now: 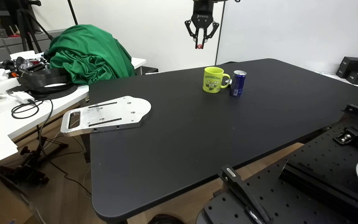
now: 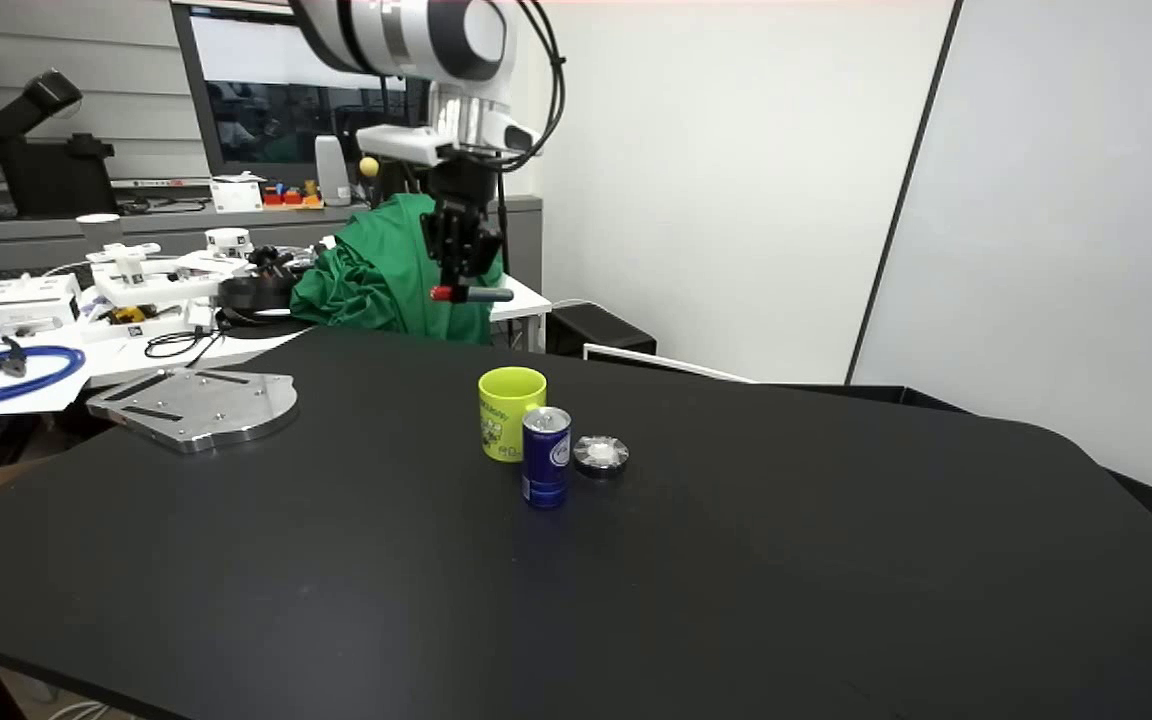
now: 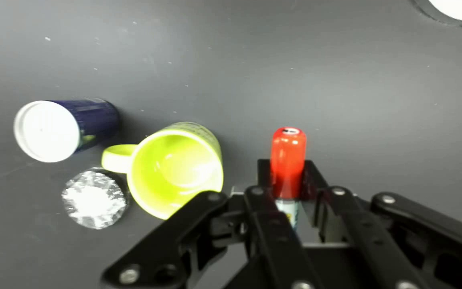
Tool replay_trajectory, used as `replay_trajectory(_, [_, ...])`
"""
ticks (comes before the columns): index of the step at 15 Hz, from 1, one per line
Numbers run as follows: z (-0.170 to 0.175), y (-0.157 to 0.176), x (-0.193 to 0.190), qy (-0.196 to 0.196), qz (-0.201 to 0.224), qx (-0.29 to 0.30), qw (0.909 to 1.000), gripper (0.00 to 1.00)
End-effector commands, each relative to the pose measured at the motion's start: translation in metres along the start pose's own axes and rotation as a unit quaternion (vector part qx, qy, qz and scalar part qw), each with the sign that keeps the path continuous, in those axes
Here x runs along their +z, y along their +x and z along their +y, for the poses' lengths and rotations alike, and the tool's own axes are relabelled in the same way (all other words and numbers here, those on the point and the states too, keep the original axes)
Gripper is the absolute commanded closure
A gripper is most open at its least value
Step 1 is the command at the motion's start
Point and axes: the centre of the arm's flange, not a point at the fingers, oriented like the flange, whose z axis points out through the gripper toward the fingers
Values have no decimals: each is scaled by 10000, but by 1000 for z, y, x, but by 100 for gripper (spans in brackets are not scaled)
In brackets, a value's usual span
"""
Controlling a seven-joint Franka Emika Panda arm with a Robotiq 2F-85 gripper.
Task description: Put the red and grey marker inside the yellow mug
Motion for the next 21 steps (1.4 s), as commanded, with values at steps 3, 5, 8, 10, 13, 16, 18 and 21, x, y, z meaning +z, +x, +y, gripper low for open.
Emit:
replay_trajectory(3, [62, 71, -2, -332, -785, 1215, 9889, 94])
replay_trajectory(5, [84, 91, 11, -483, -1092, 1587, 9801, 94])
replay_trajectory(8, [93, 99, 21, -621, -1661, 2085, 9618, 94])
replay_trajectory(10, [88, 101, 14, -635, -2089, 2378, 9465, 94])
replay_trajectory(13, [76, 97, -5, -569, -2767, 2738, 9194, 94])
replay_trajectory(16, [72, 94, -14, -376, -3342, 3069, 8903, 94])
replay_trajectory(18, [76, 97, -12, -29, -3676, 3183, 8738, 94])
replay_trajectory(21, [88, 106, 3, 636, -4068, 3340, 8479, 94])
